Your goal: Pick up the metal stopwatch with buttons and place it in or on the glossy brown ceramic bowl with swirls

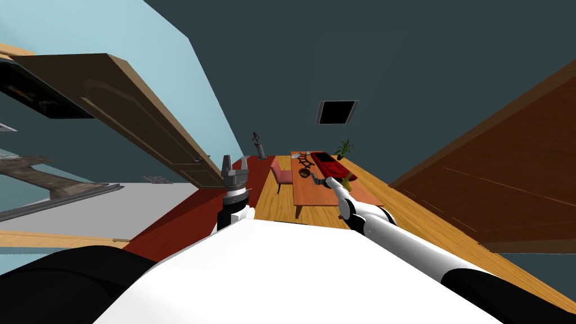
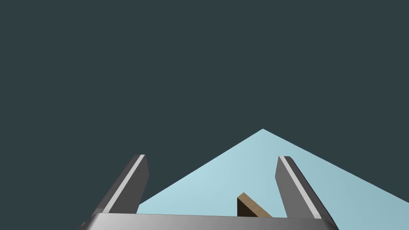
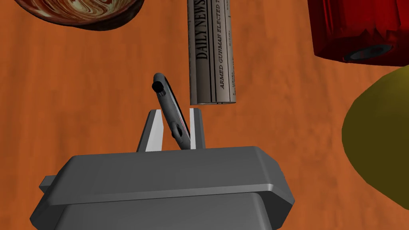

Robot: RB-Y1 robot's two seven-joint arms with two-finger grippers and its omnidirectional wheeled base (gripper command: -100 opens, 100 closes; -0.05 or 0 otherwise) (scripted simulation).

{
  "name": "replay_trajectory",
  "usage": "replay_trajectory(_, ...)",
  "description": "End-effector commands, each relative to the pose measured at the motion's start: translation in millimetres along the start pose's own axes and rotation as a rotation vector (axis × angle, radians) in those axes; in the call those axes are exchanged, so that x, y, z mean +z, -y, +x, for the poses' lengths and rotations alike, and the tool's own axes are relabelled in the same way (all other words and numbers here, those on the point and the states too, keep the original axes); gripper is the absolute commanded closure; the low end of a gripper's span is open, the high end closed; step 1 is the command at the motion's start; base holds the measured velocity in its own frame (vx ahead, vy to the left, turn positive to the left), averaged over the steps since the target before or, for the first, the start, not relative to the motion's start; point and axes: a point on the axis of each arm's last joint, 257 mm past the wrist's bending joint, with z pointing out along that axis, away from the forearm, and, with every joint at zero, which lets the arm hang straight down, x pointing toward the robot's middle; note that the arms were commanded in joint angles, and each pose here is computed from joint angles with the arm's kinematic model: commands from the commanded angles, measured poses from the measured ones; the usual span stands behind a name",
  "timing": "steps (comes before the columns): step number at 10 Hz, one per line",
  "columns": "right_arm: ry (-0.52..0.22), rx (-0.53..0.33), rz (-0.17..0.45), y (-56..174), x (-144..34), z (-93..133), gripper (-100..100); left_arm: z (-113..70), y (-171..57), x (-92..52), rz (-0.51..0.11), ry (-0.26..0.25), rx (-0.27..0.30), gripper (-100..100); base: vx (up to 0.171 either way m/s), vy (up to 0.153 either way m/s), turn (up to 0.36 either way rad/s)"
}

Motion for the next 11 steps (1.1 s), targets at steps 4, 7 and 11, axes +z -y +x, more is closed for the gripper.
replay_trajectory(4, -0.011, 0.042, -0.011, -33.9, -15.2, 30.0, 100, 0.0, 0.0, 0.0, 0.000, 0.000, 0.000, 0, -0.012, 0.184, 0.108)
replay_trajectory(7, -0.011, 0.042, -0.011, -33.9, -15.2, 30.0, 100, 0.0, 0.0, 0.0, 0.000, 0.000, 0.000, 0, 0.006, 0.050, 0.000)
replay_trajectory(11, 0.014, 0.081, -0.026, -74.4, -32.9, 32.5, 100, 0.0, 0.0, 0.0, 0.000, 0.000, 0.000, 0, 0.024, 0.155, 0.100)
